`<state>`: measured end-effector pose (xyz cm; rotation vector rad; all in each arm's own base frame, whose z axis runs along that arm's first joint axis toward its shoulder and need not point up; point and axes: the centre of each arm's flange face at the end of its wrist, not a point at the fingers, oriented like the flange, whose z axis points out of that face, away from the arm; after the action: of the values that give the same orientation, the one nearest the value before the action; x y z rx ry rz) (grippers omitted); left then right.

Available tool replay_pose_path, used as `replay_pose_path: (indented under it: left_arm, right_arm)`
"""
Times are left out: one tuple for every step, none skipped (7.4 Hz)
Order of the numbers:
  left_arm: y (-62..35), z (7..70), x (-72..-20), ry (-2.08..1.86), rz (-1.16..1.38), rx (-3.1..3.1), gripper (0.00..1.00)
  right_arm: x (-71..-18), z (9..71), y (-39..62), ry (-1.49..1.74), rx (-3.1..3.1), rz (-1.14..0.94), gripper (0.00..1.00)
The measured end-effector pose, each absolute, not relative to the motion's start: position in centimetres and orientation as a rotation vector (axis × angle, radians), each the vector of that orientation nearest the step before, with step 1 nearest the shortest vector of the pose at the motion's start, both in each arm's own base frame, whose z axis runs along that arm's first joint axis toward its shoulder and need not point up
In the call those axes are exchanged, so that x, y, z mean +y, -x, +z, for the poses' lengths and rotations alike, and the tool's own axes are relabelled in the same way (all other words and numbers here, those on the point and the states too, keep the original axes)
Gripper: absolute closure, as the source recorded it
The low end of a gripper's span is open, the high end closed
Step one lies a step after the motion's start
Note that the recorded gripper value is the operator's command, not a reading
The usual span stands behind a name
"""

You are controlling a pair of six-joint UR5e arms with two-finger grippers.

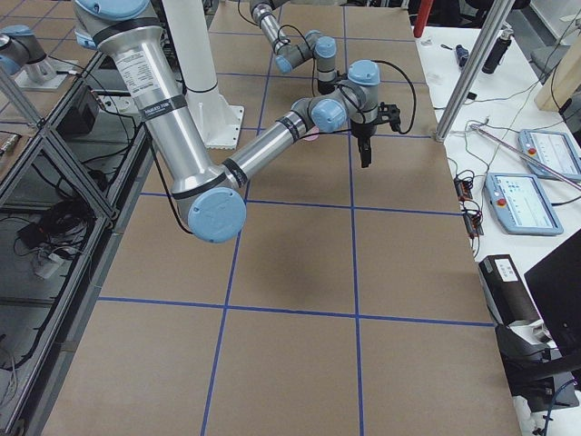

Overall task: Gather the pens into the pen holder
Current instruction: 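Move the left gripper to the orange marker while the right arm withdraws, then grasp the orange marker with the left gripper and lift it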

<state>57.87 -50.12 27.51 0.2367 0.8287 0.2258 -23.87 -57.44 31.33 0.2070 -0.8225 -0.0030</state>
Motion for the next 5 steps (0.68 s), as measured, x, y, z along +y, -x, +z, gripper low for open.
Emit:
replay_pose_path:
  left_arm:
    - [-58.0,27.7,-50.3,-0.240,0.227,0.838,0.59]
    - [-58.0,27.7,-50.3,-0.241,0.228,0.842,0.62]
    - [-57.9,27.3,-50.1,-0.243,0.232,0.851,0.62]
    - [-57.5,26.7,-50.0,-0.249,0.232,0.862,0.62]
    - [-57.1,26.3,-50.0,-0.251,0.231,0.867,0.62]
  right_arm:
    - [-57.4,31.4,23.8,-0.207,-0.822,-0.003,0.00]
    - [-57.4,31.4,23.8,-0.207,-0.822,-0.003,0.00]
    - [-57.4,31.4,23.8,-0.208,-0.822,-0.003,0.00]
    - [-57.4,31.4,23.8,-0.209,-0.821,-0.002,0.00]
    - [-57.5,31.4,23.8,-0.210,-0.820,-0.002,0.00]
